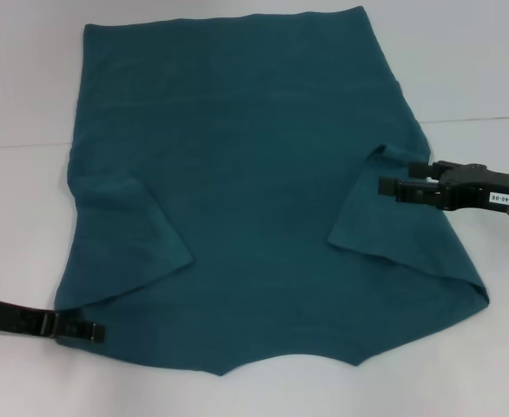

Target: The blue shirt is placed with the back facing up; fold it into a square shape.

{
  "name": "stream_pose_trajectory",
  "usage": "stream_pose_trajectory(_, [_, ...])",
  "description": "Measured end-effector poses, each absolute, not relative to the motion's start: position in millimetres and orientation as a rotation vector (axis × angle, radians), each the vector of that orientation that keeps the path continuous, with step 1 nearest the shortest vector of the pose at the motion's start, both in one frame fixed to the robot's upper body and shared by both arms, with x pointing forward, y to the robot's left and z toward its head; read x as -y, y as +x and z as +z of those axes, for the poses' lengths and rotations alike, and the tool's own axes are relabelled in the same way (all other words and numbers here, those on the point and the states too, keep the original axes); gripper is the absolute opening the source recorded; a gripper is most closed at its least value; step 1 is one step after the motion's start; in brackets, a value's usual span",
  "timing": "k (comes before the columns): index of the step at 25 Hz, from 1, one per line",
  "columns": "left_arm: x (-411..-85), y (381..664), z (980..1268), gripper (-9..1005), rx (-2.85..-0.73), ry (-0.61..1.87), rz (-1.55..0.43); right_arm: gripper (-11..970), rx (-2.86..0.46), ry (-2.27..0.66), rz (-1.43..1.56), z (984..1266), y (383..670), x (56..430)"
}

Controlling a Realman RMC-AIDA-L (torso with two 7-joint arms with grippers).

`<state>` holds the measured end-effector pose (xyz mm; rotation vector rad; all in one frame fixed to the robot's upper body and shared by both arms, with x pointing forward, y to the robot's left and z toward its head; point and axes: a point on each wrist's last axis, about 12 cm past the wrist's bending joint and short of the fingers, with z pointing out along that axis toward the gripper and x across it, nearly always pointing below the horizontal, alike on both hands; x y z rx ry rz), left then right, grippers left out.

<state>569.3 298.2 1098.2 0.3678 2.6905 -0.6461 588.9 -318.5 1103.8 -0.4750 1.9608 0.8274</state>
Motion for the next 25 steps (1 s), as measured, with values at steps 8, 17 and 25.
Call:
stream_pose_trajectory(8, [-287.1,573.1,1100.5,842,-2.687,0.425,-0.651,926,-1.959,-0.476,0.828,1104.2,589.3,318.1])
stream_pose_trajectory(17, [-272.5,577.3,1107.2,828,-2.656,0.485,-0.703,926,-1.960,-0.475,0.828,1103.8,588.8,318.4])
stream_pose_trajectory(25, [-267.5,577.9,1110.5,816,-2.640,0.514,-0.738,926,-1.958,-0.471,0.827,1103.5,588.2,319.2])
